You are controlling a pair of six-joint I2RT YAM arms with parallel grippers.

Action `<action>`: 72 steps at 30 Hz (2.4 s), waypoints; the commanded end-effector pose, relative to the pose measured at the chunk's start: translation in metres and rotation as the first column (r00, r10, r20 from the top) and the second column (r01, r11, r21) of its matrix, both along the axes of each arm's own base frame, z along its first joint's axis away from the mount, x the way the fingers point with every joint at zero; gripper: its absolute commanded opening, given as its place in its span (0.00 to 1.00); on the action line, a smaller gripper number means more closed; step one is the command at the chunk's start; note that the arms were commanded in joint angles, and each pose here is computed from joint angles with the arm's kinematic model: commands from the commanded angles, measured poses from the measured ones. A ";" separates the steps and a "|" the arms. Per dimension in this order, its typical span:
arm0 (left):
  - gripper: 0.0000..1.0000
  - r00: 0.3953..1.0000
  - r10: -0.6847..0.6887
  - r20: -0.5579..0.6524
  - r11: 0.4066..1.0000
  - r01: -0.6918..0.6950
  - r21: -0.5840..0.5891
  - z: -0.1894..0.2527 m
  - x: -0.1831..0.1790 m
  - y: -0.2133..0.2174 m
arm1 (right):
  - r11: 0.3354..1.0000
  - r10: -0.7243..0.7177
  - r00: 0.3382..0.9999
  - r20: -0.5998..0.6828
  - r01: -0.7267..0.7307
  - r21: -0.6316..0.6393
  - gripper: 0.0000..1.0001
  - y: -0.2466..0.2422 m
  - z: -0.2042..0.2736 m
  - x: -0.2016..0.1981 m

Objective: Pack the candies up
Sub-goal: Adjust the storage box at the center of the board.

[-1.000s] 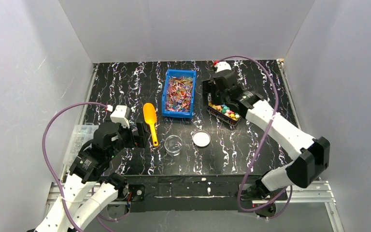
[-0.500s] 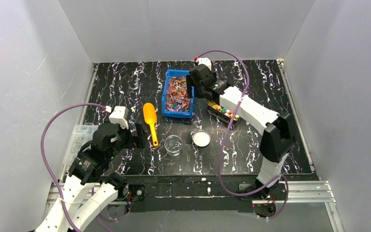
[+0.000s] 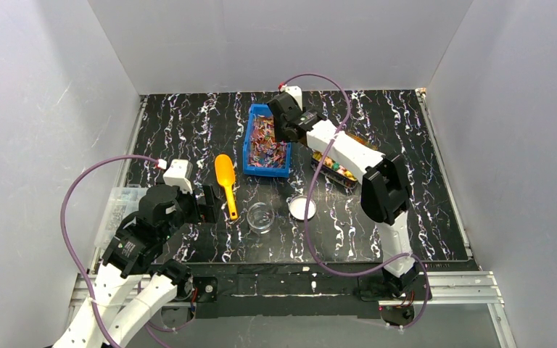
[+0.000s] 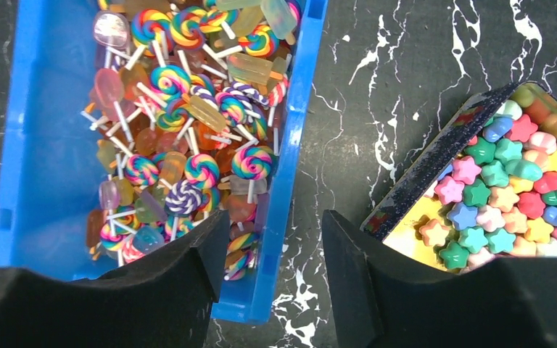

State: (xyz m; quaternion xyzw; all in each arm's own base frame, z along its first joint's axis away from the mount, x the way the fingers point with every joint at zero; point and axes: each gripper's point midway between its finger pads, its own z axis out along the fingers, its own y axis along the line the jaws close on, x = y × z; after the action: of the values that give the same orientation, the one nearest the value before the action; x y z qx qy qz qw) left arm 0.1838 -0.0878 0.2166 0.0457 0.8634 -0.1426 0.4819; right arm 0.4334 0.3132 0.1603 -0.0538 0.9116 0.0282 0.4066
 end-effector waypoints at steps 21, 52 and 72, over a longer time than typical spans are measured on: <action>0.99 1.000 0.020 -0.009 1.000 -0.020 0.017 -0.003 -0.002 0.005 | 1.000 -0.003 0.998 -0.055 0.002 -0.024 0.17 -0.002 -0.027 0.013; 0.99 1.000 0.022 -0.006 1.000 -0.022 0.022 -0.003 -0.002 0.006 | 0.937 0.346 0.937 -0.039 -0.344 0.054 0.01 0.045 -0.004 -0.022; 0.99 1.000 0.025 -0.004 0.999 -0.025 0.024 -0.003 -0.002 0.007 | 0.986 0.164 0.983 0.084 -0.164 -0.002 0.63 -0.007 0.056 -0.032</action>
State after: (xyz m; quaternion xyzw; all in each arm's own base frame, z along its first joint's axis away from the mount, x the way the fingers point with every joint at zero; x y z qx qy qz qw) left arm 0.1833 -0.0855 0.2159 0.0441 0.8641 -0.1375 0.4822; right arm 0.4043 0.3290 0.1619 -0.1745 0.9053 0.0667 0.3816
